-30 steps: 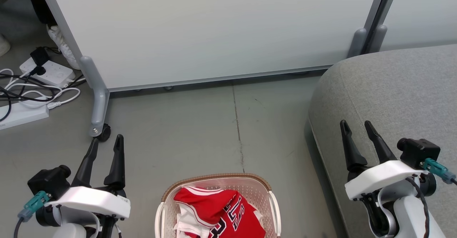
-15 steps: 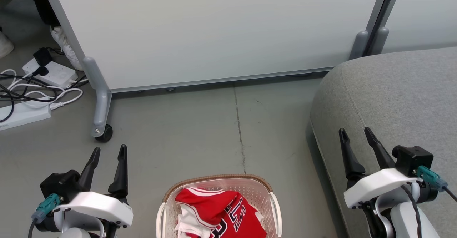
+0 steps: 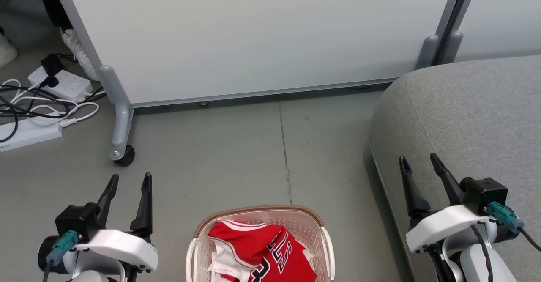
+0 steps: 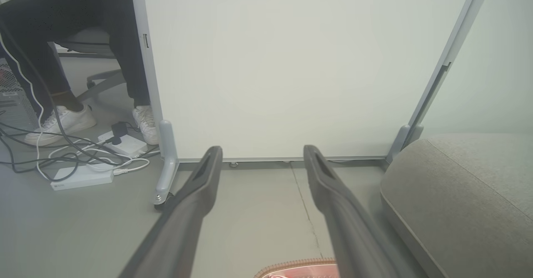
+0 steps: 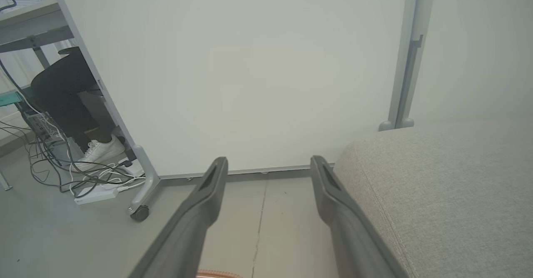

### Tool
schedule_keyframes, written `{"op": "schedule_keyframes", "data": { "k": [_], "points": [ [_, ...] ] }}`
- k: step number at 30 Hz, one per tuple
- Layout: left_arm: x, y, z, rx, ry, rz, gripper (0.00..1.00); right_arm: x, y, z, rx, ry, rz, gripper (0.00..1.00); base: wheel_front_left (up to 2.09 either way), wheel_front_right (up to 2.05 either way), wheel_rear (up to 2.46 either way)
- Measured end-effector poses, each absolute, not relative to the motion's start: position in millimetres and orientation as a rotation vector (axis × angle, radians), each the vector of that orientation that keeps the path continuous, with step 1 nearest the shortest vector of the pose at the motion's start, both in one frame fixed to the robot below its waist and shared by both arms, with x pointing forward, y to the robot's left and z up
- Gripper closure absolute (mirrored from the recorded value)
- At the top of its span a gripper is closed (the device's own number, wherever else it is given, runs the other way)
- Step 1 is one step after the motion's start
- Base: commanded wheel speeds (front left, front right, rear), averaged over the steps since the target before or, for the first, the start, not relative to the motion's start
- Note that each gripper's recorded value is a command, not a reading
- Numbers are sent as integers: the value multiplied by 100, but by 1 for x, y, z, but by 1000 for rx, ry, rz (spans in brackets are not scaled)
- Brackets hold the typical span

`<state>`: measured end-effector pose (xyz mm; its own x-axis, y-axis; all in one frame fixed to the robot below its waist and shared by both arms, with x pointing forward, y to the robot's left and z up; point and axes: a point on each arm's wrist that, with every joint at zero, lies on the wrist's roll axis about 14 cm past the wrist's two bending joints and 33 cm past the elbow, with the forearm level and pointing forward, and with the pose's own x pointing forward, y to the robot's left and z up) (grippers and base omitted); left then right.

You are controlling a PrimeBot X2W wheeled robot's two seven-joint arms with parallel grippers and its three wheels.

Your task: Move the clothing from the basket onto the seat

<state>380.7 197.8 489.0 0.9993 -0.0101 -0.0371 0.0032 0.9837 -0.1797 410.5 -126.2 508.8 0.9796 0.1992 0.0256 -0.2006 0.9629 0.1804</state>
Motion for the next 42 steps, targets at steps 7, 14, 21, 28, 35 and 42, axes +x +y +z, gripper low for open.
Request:
{"op": "schedule_keyframes", "data": {
  "k": [7, 14, 21, 28, 35, 42],
  "points": [
    [380, 198, 488, -136, 42, -12, 0, 408, -124, 505, 164, -2, 210, 0, 0, 0, 0],
    [378, 199, 482, -103, 65, -12, 0, 407, -123, 503, 152, -6, 215, 0, 0, 0, 0],
    [375, 200, 478, -84, 82, -6, 0, 406, -126, 503, 157, -17, 205, 0, 0, 0, 0],
    [375, 202, 479, -48, 75, -3, 0, 404, -127, 501, 136, -19, 207, 0, 0, 0, 0],
    [375, 203, 478, -53, 74, 4, 0, 404, -126, 499, 139, -16, 208, 0, 0, 0, 0],
    [375, 203, 477, -48, 78, 4, 0, 405, -125, 499, 143, -15, 209, 0, 0, 0, 0]
  ]
}}
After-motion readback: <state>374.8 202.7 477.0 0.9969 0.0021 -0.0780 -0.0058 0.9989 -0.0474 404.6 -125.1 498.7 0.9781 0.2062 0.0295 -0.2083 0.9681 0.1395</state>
